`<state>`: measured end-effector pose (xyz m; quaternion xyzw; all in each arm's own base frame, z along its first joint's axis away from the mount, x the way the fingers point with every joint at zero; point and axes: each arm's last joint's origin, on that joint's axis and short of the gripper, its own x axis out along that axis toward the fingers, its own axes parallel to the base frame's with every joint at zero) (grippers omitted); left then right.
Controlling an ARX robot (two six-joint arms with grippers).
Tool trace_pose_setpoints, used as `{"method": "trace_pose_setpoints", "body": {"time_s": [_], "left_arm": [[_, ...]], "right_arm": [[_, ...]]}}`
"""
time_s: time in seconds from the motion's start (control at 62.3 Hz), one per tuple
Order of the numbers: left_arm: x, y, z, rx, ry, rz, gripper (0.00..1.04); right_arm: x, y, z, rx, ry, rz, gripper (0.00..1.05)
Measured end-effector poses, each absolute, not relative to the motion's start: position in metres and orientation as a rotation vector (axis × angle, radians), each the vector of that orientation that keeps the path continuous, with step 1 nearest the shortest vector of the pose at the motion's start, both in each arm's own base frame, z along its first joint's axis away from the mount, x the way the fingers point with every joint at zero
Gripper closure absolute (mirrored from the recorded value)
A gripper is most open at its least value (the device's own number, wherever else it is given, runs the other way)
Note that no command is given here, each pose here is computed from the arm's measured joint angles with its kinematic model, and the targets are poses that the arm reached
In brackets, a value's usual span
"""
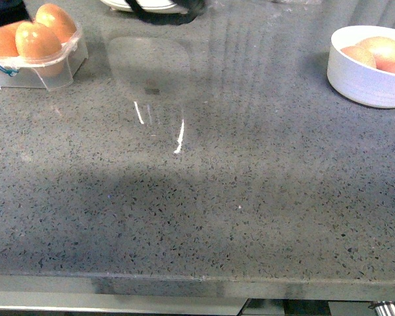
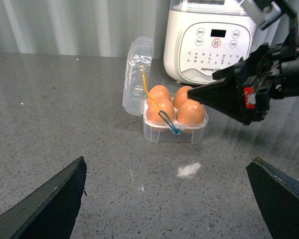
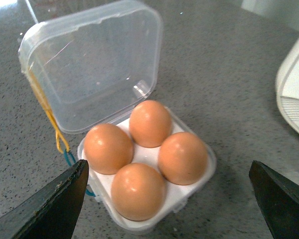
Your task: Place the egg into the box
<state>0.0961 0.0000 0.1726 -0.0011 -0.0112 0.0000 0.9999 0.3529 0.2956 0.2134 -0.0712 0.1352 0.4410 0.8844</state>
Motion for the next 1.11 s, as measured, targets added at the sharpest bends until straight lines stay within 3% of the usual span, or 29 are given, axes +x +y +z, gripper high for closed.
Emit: {"method": "trace_pose_setpoints", "body": {"time_s": [0.369, 0.723, 1.108], "left_arm": [[0.096, 0.000, 0.173, -0.002, -0.022, 0.000, 0.07], [0.096, 0.000, 0.173, -0.002, -0.022, 0.000, 0.07], [0.096, 0.000, 0.173, -0.002, -0.022, 0.000, 0.07]], "right_arm": [[0.347, 0.179, 0.233, -0.055, 0.174, 0.567, 0.07], [0.266, 0.056, 0.244, -0.050, 0.097, 0.274, 0.07], [0.198, -0.003, 0.233, -0.104, 0.026, 0.070, 0.07]]}}
